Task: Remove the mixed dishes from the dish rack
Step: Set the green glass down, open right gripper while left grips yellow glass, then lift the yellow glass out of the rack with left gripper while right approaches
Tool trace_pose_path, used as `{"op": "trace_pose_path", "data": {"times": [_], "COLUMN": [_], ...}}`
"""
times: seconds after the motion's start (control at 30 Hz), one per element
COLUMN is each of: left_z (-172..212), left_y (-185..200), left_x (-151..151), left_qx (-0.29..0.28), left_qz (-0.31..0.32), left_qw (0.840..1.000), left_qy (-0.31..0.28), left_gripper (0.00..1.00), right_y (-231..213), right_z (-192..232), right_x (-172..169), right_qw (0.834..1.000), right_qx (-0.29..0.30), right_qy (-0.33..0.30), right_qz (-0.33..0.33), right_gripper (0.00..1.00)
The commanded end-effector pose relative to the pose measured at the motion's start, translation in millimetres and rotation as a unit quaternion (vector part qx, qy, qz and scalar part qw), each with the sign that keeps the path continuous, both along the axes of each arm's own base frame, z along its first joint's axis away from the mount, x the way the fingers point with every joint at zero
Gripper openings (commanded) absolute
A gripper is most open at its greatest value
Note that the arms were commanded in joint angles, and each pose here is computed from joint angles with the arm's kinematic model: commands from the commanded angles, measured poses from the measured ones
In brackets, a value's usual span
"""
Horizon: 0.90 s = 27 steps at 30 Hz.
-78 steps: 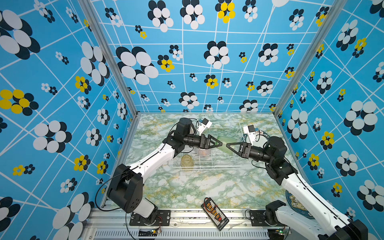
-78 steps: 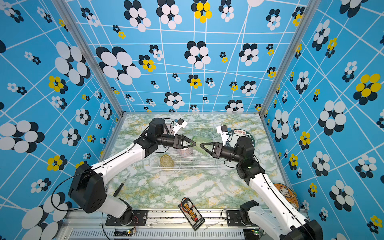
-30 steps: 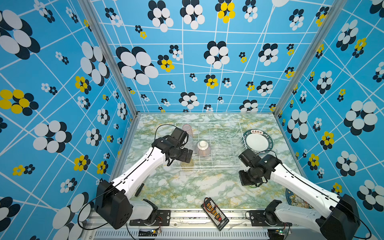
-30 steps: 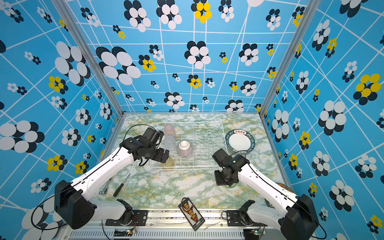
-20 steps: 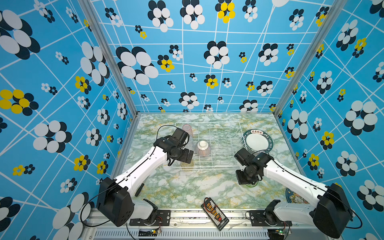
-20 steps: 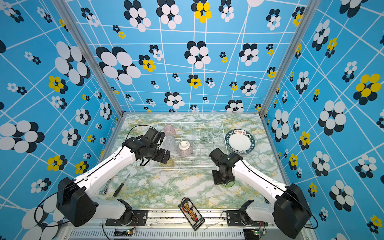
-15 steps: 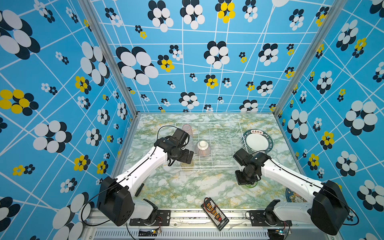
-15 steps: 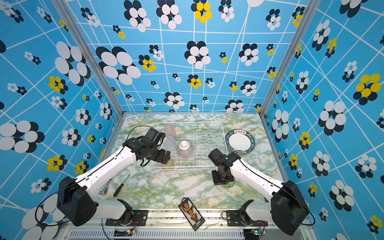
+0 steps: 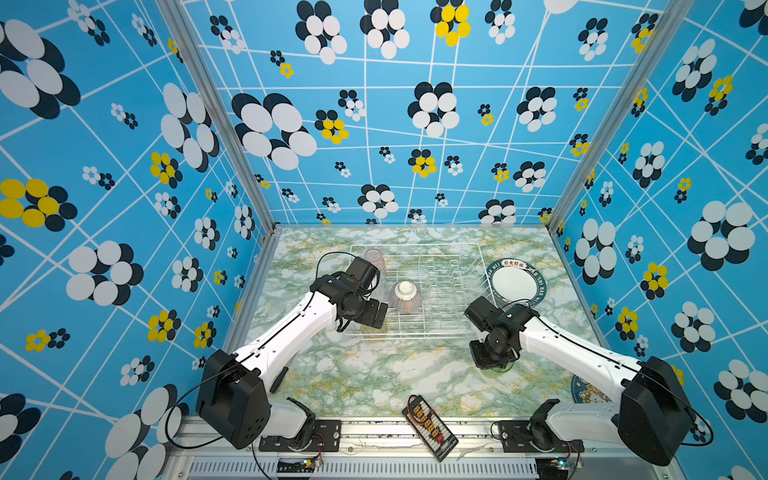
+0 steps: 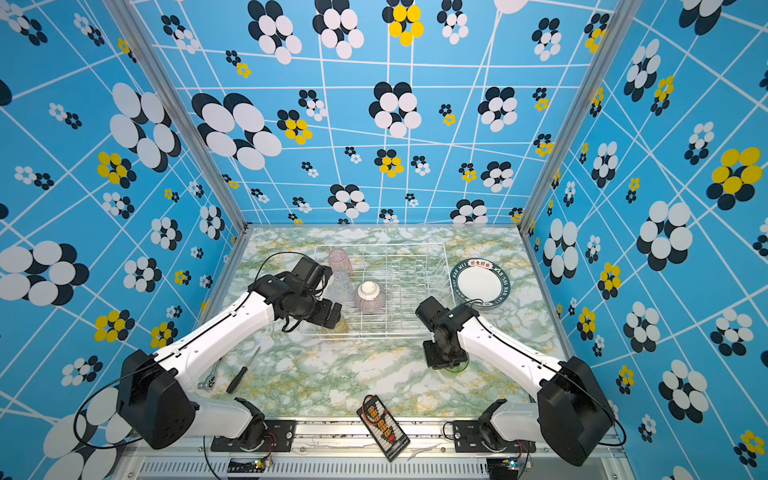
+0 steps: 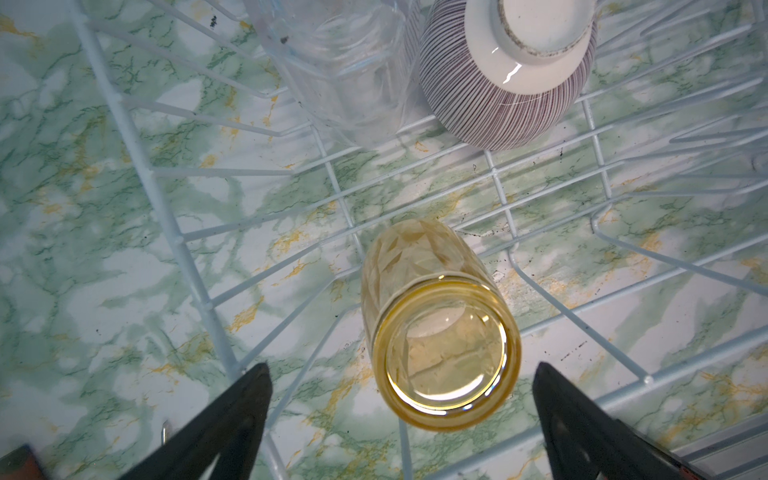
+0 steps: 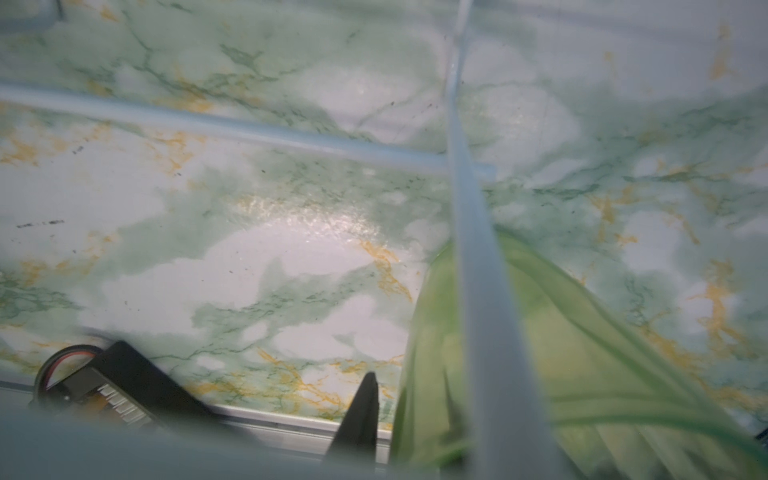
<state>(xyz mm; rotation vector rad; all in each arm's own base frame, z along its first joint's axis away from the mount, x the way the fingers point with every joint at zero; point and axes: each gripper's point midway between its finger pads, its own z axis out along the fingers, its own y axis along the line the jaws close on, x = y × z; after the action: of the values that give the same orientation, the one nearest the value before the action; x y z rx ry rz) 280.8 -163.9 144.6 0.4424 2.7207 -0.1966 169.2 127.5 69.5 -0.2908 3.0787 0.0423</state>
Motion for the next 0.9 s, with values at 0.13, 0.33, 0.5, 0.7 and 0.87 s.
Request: {"op": "trace_pose_path", "data": {"times": [0.13, 0.33, 0.5, 0.7, 0.87], "left_z": [-14, -23, -36, -53, -62], "left_y": [-3, -8, -10, -13, -15], "left_x": [-7, -12, -11, -11, -9], "left_qx": [-0.002, 0.004, 0.022, 0.045, 0.057], "left_qz": [-0.014, -0.022, -0.024, -0.026, -0.027], "left_qw": [0.999, 0.999, 0.997, 0.994, 0.992], "left_qy": [0.028, 0.047, 0.070, 0.099, 0.110], "left_gripper": [0.99, 0.99, 0.99, 1.00, 0.98], "right_y": [-2, 6, 12, 16, 19], "right_z": [44, 85, 102, 105, 102], "right_x": [6, 12, 17, 23, 26], "right_qw": [0.998, 0.989, 0.983, 0.980, 0.980], "right_qx": [0.020, 0.080, 0.105, 0.112, 0.112], "right_qy": [-0.059, -0.123, -0.149, -0.162, -0.161], "right_qz": [0.005, 0.005, 0.005, 0.007, 0.011], "right_gripper": [0.57, 0.67, 0.69, 0.70, 0.71]}}
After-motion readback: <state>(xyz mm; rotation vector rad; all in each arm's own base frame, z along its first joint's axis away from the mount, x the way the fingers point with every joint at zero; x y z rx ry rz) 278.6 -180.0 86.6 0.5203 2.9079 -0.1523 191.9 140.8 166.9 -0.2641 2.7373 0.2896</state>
